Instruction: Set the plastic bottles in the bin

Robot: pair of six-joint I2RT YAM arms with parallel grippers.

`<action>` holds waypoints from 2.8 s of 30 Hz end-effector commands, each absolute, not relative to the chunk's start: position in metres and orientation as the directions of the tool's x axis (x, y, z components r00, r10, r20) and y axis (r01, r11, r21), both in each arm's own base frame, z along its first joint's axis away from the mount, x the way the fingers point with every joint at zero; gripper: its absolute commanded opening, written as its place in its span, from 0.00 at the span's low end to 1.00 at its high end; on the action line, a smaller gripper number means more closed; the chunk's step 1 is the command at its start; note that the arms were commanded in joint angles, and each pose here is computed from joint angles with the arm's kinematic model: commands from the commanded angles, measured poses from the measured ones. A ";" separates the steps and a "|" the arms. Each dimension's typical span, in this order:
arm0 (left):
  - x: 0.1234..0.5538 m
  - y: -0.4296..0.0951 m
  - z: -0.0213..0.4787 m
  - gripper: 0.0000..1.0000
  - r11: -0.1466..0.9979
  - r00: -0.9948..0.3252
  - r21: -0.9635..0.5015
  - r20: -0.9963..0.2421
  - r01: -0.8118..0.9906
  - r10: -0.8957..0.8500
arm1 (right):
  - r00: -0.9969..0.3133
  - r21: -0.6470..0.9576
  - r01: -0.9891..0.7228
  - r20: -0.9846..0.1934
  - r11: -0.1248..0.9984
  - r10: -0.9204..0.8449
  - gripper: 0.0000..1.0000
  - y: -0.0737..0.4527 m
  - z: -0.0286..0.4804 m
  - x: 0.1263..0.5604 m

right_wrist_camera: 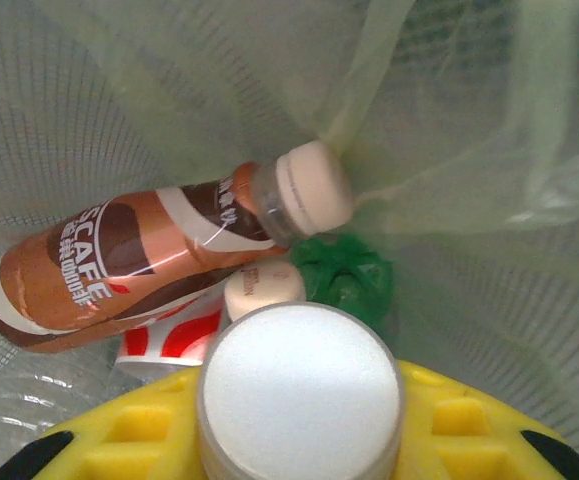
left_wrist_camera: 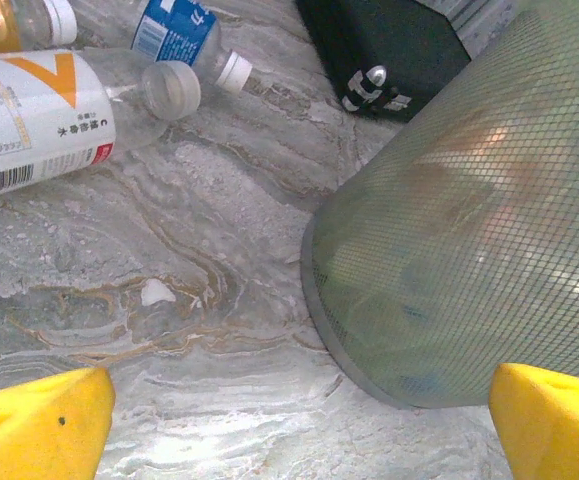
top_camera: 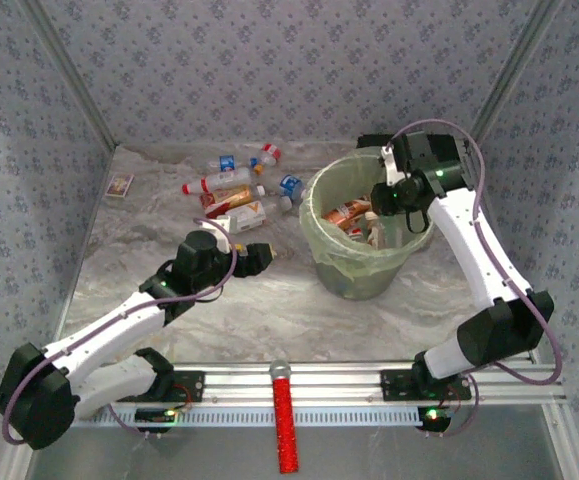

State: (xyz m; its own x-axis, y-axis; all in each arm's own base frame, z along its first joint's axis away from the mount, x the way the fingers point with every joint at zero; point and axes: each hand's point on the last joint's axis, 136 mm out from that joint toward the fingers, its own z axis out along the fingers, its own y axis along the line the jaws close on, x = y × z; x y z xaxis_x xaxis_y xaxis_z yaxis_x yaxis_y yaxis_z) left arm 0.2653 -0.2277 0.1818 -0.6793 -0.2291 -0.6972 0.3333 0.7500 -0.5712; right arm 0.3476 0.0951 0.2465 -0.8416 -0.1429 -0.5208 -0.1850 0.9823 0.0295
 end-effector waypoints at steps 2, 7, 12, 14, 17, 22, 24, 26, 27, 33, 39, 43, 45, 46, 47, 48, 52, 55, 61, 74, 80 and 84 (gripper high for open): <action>0.265 -0.228 0.173 0.96 0.760 -0.693 -0.568 -0.685 0.314 -0.226 | -0.857 0.079 -0.163 -0.505 0.983 -0.102 0.21 0.102 0.234 0.338; 0.265 -0.227 0.170 0.96 0.766 -0.698 -0.565 -0.681 0.306 -0.224 | -0.875 0.080 -0.148 -0.474 0.986 -0.093 0.21 0.102 0.216 0.334; 0.266 -0.227 0.166 0.96 0.771 -0.703 -0.563 -0.676 0.298 -0.221 | -0.886 0.081 -0.133 -0.456 0.988 -0.082 0.23 0.101 0.206 0.334; 0.266 -0.227 0.165 0.96 0.772 -0.705 -0.562 -0.674 0.297 -0.219 | -0.880 0.078 -0.133 -0.468 0.988 -0.082 0.28 0.101 0.212 0.335; 0.266 -0.227 0.163 0.96 0.776 -0.709 -0.559 -0.671 0.293 -0.216 | -0.860 0.077 -0.140 -0.503 0.987 -0.083 0.43 0.102 0.234 0.338; 0.267 -0.226 0.160 0.96 0.783 -0.714 -0.557 -0.665 0.278 -0.219 | -0.821 0.060 -0.156 -0.563 0.986 -0.096 0.61 0.102 0.272 0.341; 0.268 -0.225 0.159 0.96 0.788 -0.715 -0.553 -0.664 0.271 -0.220 | -0.809 0.052 -0.162 -0.579 0.985 -0.102 0.64 0.102 0.282 0.341; 0.268 -0.224 0.158 0.96 0.794 -0.718 -0.546 -0.662 0.266 -0.215 | -0.800 0.052 -0.168 -0.591 0.984 -0.105 0.67 0.102 0.291 0.339; 0.269 -0.222 0.157 0.96 0.801 -0.720 -0.540 -0.661 0.258 -0.214 | -0.795 0.051 -0.170 -0.598 0.984 -0.106 0.67 0.103 0.295 0.338; 0.280 -0.204 0.148 0.96 0.857 -0.750 -0.497 -0.616 0.134 -0.240 | -0.760 0.096 -0.193 -0.644 0.977 -0.087 0.67 0.109 0.319 0.332; 0.300 -0.193 0.158 0.96 0.906 -0.744 -0.407 -0.641 0.120 -0.189 | -0.739 0.149 -0.225 -0.670 0.963 -0.069 0.67 0.117 0.330 0.325; 0.321 -0.187 0.166 0.97 0.946 -0.701 -0.216 -0.713 0.243 0.017 | -0.741 0.147 -0.226 -0.668 0.963 -0.072 0.67 0.115 0.331 0.320; 0.337 -0.177 0.164 0.98 0.955 -0.701 -0.132 -0.706 0.264 0.097 | -0.739 0.150 -0.226 -0.670 0.962 -0.069 0.67 0.114 0.332 0.317; 0.343 -0.172 0.165 0.98 0.958 -0.703 -0.108 -0.702 0.265 0.115 | -0.739 0.151 -0.225 -0.671 0.962 -0.067 0.67 0.113 0.332 0.316; 0.352 -0.166 0.164 0.98 0.961 -0.707 -0.088 -0.696 0.263 0.130 | -0.739 0.152 -0.224 -0.670 0.963 -0.066 0.67 0.112 0.331 0.315; 0.358 -0.164 0.164 0.97 0.959 -0.707 -0.078 -0.693 0.273 0.145 | -0.739 0.154 -0.224 -0.670 0.962 -0.065 0.67 0.111 0.331 0.314; 0.379 -0.168 0.159 0.96 0.927 -0.674 0.012 -0.682 0.376 0.282 | -0.746 0.164 -0.219 -0.663 0.962 -0.057 0.67 0.109 0.326 0.311; 0.393 -0.176 0.147 0.96 0.890 -0.662 0.073 -0.641 0.450 0.388 | -0.750 0.166 -0.218 -0.659 0.962 -0.056 0.67 0.108 0.324 0.310; 0.415 -0.188 0.126 0.92 0.836 -0.647 0.128 -0.576 0.534 0.501 | -0.756 0.160 -0.206 -0.652 0.965 -0.053 0.67 0.101 0.321 0.305; 0.421 -0.204 0.076 0.84 0.784 -0.677 0.124 -0.434 0.609 0.595 | -0.761 0.161 -0.179 -0.648 0.971 -0.033 0.67 0.087 0.317 0.300; 0.405 -0.208 0.057 0.79 0.784 -0.688 0.147 -0.400 0.604 0.605 | -0.761 0.168 -0.179 -0.648 0.969 -0.028 0.67 0.087 0.315 0.302; 0.405 -0.202 0.046 0.75 0.794 -0.704 0.198 -0.377 0.574 0.603 | -0.762 0.170 -0.178 -0.647 0.969 -0.027 0.67 0.086 0.314 0.302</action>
State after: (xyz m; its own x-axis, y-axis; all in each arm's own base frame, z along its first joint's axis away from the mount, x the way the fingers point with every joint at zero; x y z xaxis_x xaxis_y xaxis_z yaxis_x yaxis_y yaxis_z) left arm 0.4046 -0.2111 0.0566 -0.6798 0.6115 -0.4049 0.6059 0.7793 0.1597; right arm 0.3057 0.0867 0.3110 -0.7693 -0.0178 -0.6386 -0.1613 0.9726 0.1672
